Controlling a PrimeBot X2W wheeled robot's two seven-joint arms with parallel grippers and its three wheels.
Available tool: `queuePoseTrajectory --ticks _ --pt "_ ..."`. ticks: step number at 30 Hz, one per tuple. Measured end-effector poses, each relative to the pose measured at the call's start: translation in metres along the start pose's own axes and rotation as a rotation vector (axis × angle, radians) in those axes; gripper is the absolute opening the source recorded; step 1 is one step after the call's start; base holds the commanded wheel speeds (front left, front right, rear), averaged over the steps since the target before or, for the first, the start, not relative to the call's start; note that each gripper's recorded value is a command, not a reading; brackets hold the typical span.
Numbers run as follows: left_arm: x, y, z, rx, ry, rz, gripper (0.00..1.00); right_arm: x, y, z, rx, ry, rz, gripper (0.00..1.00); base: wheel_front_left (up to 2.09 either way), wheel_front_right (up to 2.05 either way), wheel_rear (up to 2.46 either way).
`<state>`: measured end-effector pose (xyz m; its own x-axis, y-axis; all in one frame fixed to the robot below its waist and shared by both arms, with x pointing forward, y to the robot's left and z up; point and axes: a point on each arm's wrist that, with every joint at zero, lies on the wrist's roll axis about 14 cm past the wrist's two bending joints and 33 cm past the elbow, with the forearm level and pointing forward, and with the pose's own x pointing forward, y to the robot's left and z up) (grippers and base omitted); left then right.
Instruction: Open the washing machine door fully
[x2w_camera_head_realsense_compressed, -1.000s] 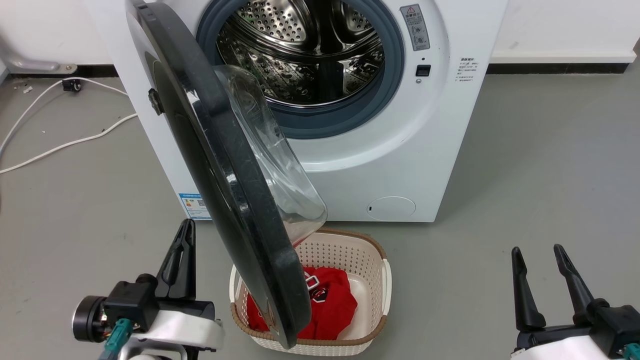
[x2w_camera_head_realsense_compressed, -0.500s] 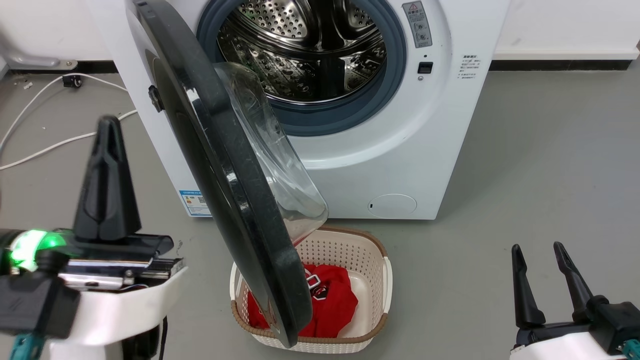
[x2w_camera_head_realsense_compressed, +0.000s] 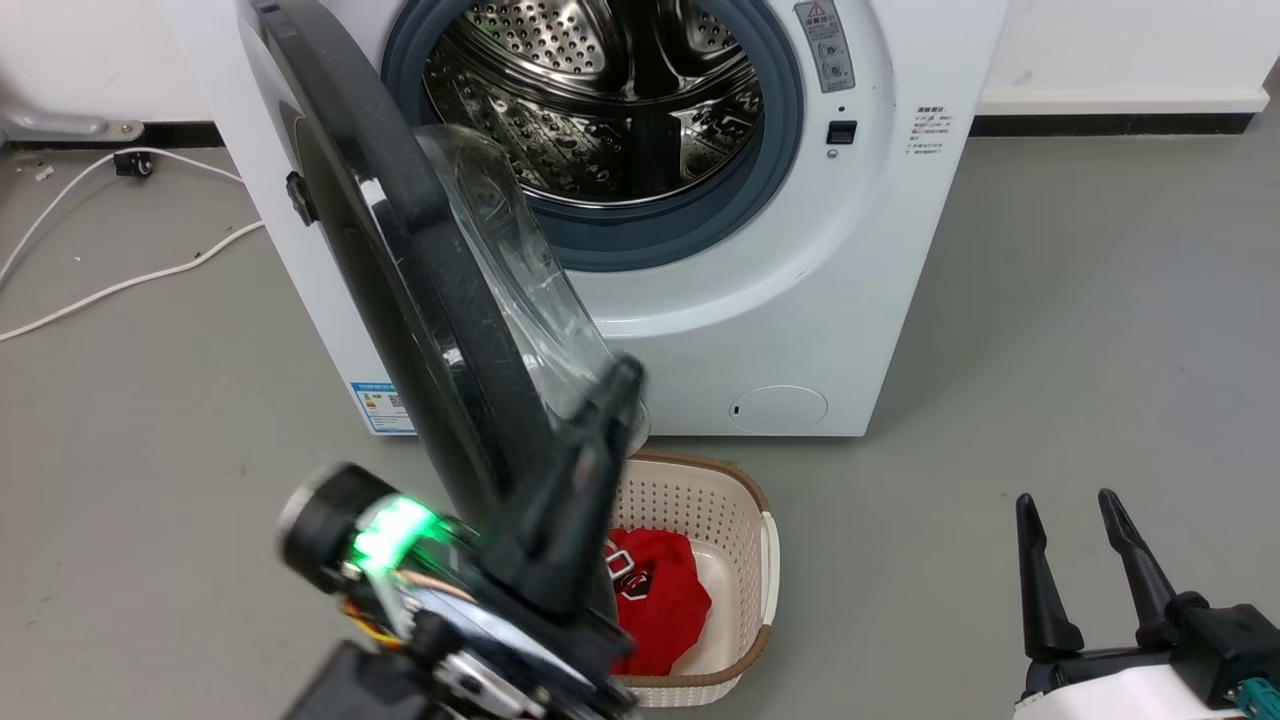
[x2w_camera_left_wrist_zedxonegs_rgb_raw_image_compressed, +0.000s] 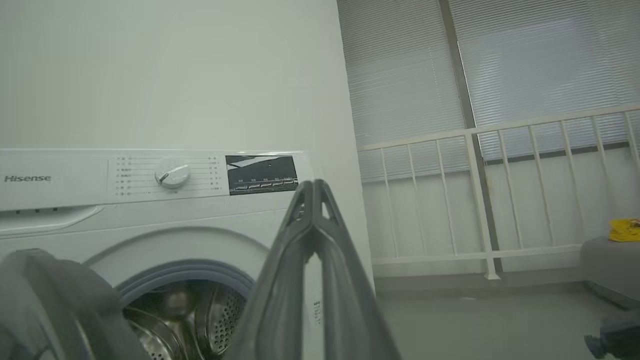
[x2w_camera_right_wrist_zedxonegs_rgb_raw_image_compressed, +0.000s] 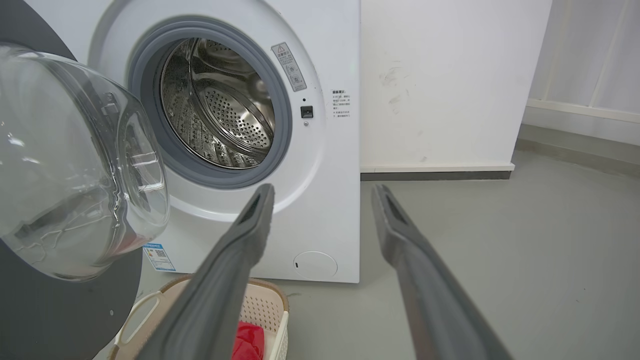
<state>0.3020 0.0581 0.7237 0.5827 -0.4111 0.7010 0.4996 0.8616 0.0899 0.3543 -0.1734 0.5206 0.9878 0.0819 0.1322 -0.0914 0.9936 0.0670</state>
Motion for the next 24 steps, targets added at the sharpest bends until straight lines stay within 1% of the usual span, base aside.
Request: queuePoseTrajectory --ticks 4,7,9,14,19,24 --pt "-0.025 -0.027 -0.040 -0.117 0.156 -0.044 0.00 -0.001 0.001 0.000 0.001 0.000 0.003 1.00 0.00 0.00 0.00" --pt "-0.055 -0.039 -0.075 -0.179 0.308 -0.036 0.00 -0.002 0.002 0.000 0.004 0.000 0.003 1.00 0.00 0.00 0.00" --pt "-0.077 -0.044 -0.096 -0.203 0.412 -0.023 0.00 -0.002 0.002 0.000 0.008 0.002 0.003 1.00 0.00 0.00 0.00" --pt "-0.117 -0.052 -0.131 -0.237 0.604 0.014 0.00 -0.003 0.004 -0.003 0.015 0.009 0.009 1.00 0.00 0.00 0.00" --pt "-0.135 -0.051 -0.152 -0.236 0.695 0.040 0.00 -0.003 0.007 -0.006 0.025 0.017 0.016 1.00 0.00 0.00 0.00" --pt "-0.124 -0.039 -0.165 -0.196 0.684 0.062 0.00 -0.004 0.007 -0.010 0.035 0.029 0.013 1.00 0.00 0.00 0.00"
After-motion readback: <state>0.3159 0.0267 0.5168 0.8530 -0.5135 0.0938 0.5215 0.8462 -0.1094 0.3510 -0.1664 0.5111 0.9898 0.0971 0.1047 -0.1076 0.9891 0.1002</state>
